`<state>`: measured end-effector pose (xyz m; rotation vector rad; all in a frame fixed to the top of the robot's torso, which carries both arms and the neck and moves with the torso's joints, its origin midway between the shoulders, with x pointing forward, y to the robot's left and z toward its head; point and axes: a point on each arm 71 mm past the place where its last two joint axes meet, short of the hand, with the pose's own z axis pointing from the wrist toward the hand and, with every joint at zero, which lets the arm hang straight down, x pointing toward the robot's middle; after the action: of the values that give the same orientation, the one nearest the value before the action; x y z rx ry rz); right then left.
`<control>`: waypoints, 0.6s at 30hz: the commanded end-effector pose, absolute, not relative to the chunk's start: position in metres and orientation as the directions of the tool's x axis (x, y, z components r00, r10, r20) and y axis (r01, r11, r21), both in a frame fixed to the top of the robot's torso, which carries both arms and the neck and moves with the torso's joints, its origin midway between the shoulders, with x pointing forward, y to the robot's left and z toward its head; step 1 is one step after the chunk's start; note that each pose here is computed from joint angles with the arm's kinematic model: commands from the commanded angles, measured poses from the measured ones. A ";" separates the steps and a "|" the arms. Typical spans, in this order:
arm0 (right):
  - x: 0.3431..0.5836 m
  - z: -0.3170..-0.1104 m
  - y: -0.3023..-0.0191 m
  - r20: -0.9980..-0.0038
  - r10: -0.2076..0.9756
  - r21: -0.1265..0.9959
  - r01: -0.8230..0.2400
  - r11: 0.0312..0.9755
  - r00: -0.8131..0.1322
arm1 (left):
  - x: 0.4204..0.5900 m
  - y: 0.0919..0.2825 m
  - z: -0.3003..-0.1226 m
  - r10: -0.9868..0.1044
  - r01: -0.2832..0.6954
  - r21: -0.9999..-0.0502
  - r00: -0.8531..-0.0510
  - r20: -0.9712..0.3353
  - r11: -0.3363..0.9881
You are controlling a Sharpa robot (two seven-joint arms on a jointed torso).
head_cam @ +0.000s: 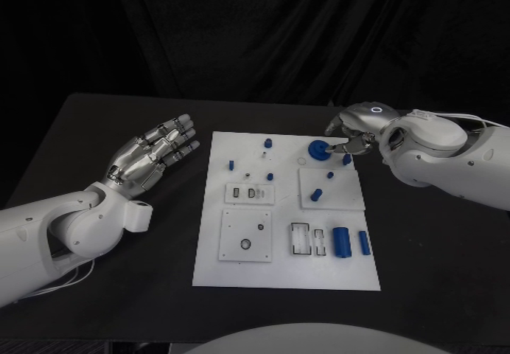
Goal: Assemble the parts on the task board
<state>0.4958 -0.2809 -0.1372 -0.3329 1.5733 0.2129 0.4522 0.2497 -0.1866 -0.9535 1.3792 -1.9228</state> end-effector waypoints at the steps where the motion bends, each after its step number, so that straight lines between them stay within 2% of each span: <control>1: 0.497 -0.141 -0.282 -0.995 -0.100 -0.087 -0.319 0.944 -0.025 | 0.452 0.248 -0.183 -0.778 0.081 -0.941 -0.588 0.221 -0.328; 18: 0.504 -0.148 -0.273 -0.993 -0.113 -0.093 -0.329 0.940 -0.040 | 0.454 0.251 -0.184 -0.780 0.080 -0.942 -0.586 0.219 -0.325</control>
<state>0.5038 -0.2719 -0.1464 -0.3491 1.6001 0.2032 0.4550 0.2520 -0.1874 -0.9526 1.3782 -1.9184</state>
